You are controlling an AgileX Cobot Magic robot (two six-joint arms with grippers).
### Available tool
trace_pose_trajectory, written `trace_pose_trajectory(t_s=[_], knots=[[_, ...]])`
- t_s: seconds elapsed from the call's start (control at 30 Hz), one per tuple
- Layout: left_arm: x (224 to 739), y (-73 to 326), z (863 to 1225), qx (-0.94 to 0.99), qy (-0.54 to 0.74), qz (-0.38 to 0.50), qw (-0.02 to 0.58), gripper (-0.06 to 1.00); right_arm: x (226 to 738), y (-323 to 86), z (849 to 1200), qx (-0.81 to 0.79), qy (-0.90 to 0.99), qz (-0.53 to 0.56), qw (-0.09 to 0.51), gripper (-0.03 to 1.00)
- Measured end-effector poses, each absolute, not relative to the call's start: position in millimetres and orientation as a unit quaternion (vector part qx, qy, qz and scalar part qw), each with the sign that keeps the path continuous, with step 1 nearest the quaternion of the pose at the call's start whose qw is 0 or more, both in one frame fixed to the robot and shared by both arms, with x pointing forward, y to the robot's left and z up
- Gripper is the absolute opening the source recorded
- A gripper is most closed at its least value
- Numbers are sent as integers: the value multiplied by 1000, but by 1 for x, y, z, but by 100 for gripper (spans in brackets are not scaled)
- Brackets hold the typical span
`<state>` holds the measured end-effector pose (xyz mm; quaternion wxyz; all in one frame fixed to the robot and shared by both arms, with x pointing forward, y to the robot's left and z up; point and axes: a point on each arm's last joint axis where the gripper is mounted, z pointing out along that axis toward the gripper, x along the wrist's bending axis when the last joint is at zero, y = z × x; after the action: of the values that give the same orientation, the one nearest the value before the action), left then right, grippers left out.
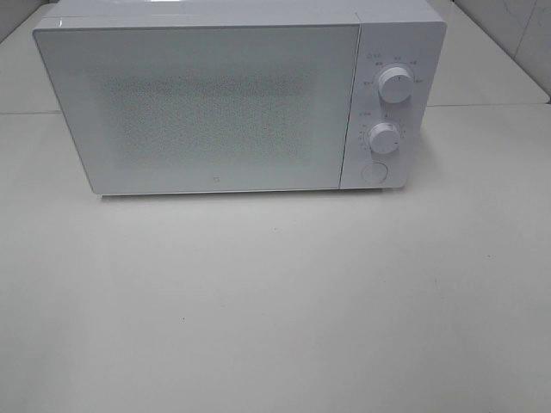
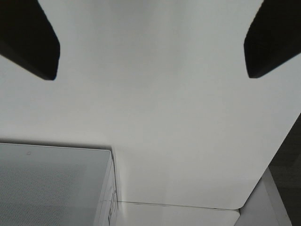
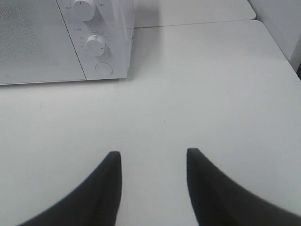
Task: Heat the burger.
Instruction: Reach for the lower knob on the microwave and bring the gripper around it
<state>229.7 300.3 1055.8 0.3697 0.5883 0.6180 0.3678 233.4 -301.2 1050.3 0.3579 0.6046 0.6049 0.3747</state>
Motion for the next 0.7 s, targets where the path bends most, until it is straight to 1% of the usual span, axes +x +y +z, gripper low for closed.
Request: trace_pose_trajectory(t_s=[0.7], knots=[[230, 300, 1056, 588, 618, 368, 370, 99, 233, -301, 1050, 605, 605, 375, 358, 47]])
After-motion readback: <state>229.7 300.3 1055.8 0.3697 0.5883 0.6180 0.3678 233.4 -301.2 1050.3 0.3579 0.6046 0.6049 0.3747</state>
